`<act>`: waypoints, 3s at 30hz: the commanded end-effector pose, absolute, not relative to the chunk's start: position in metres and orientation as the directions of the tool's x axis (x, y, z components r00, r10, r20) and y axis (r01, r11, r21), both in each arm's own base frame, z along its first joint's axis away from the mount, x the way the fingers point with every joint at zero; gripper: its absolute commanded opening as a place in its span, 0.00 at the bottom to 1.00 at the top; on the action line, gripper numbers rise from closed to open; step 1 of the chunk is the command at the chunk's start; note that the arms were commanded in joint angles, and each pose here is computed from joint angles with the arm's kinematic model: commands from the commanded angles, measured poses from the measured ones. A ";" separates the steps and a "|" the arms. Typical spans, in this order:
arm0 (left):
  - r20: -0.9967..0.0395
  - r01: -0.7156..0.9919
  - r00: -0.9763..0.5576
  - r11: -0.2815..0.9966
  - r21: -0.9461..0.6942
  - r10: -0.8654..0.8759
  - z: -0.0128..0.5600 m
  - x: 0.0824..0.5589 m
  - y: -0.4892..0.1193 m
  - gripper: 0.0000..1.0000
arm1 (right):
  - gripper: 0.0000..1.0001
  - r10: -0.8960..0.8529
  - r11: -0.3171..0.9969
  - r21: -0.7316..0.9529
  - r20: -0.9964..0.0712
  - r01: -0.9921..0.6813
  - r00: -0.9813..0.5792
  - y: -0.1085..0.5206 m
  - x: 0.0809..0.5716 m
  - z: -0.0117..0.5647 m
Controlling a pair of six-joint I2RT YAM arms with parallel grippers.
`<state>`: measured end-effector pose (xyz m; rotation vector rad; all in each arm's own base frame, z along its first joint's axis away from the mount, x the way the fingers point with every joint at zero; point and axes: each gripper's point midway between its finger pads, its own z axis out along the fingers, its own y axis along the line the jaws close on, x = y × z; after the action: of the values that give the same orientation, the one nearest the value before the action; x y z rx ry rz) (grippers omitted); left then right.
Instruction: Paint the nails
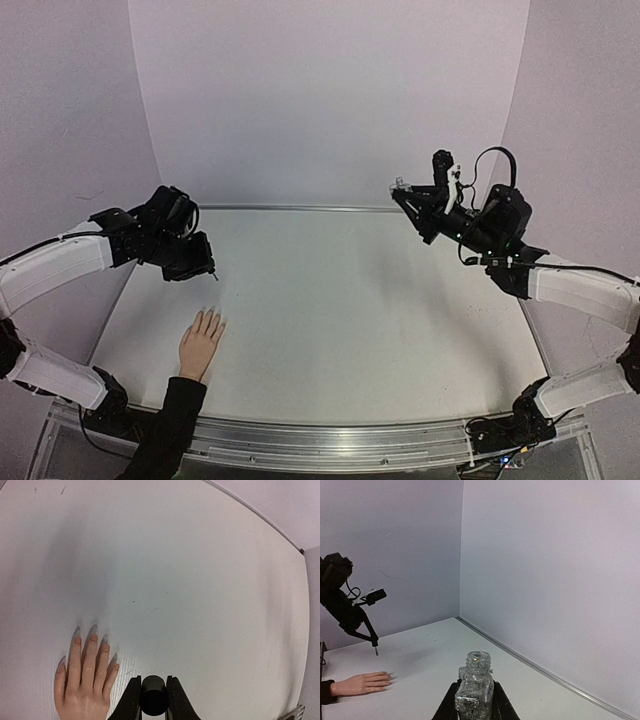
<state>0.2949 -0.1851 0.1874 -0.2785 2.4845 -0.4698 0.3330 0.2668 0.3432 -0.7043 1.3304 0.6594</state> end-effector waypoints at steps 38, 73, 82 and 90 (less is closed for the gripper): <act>-0.427 -0.339 -0.820 0.925 -0.174 -0.381 0.074 0.315 -0.165 0.00 | 0.00 -0.093 0.657 -0.158 -0.987 -0.738 0.128 0.258 0.361 0.320; -0.437 -0.329 -0.820 0.929 -0.169 -0.369 0.070 0.325 -0.168 0.00 | 0.00 -0.087 0.636 -0.134 -0.991 -0.760 0.102 0.263 0.361 0.313; -0.442 -0.329 -0.820 0.931 -0.157 -0.364 0.069 0.326 -0.167 0.00 | 0.00 -0.084 0.631 -0.127 -0.992 -0.766 0.096 0.265 0.361 0.312; -0.444 -0.324 -0.821 0.933 -0.154 -0.358 0.069 0.328 -0.168 0.00 | 0.00 -0.082 0.627 -0.125 -0.992 -0.769 0.094 0.265 0.360 0.312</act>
<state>0.3105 -0.1637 0.0542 -0.5008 2.6647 -0.0839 0.3576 0.2629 0.2861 -0.7900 1.4726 0.5847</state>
